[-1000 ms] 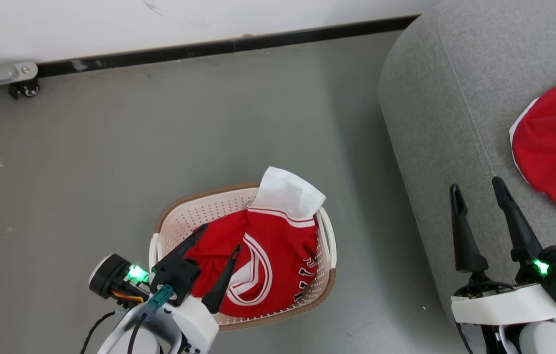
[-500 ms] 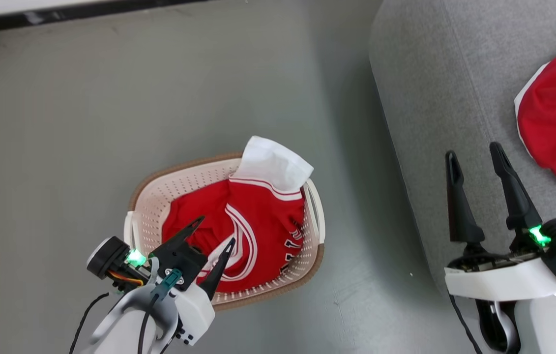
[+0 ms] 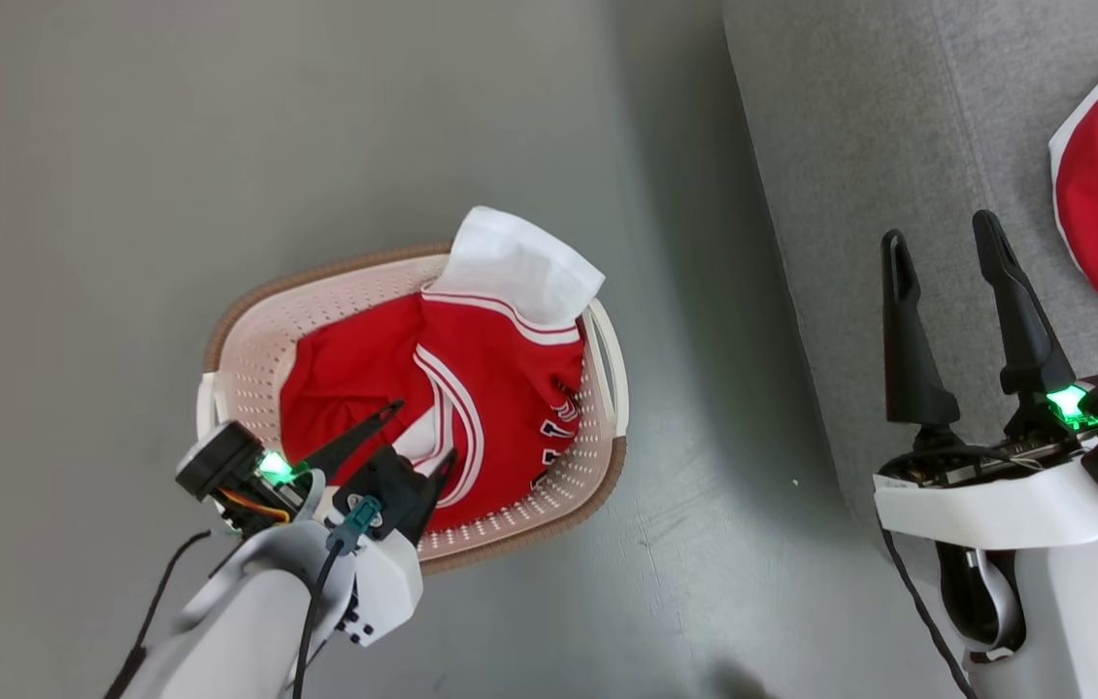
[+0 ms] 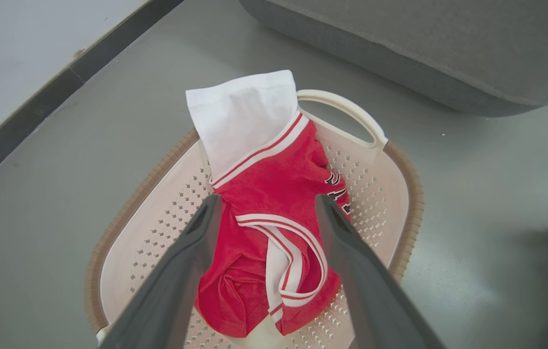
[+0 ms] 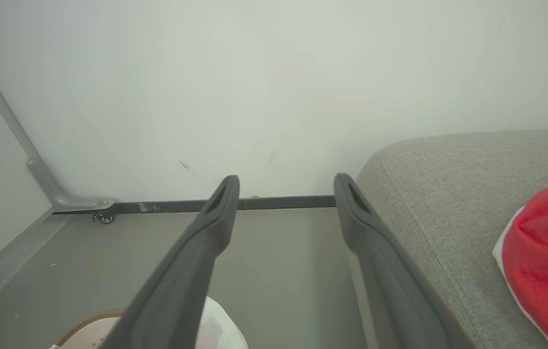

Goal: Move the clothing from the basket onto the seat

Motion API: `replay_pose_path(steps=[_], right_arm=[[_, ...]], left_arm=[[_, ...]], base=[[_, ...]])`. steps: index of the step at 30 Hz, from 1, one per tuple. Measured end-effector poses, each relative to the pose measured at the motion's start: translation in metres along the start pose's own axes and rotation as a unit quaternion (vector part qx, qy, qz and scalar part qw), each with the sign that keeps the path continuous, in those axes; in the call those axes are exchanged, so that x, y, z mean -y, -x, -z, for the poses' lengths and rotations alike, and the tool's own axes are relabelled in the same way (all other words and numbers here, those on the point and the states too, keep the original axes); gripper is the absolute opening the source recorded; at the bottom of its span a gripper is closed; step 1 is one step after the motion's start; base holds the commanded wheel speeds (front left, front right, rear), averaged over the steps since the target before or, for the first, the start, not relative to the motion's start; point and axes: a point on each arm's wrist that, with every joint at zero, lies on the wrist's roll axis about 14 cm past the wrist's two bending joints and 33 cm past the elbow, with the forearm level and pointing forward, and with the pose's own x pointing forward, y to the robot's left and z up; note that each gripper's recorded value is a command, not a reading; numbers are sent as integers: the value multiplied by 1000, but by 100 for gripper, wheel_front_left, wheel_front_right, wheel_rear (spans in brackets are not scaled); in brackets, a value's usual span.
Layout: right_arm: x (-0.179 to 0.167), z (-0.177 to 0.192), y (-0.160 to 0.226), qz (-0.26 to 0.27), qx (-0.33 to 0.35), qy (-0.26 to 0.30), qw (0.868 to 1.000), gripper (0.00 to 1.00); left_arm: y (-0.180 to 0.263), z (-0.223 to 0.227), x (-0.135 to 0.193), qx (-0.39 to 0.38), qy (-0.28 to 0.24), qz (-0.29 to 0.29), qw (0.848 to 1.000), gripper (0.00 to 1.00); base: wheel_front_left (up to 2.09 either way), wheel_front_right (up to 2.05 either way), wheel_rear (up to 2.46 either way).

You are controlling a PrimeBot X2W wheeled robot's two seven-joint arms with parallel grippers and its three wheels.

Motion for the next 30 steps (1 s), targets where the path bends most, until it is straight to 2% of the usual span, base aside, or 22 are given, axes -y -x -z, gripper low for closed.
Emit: replay_pose_path(steps=[6, 16, 30], right_arm=[[5, 8, -10, 6, -6, 3, 1000, 100], [10, 21, -26, 9, -13, 6, 1000, 100], [18, 34, -44, 17, -18, 1, 1000, 100]], left_arm=[[-14, 20, 1, -29, -33, 24, 999, 100], [-36, 47, 14, -57, -50, 65, 995, 100], [-65, 77, 20, -86, -107, 113, 984, 100]], base=[[0, 0, 0], [0, 0, 0], [0, 0, 0]])
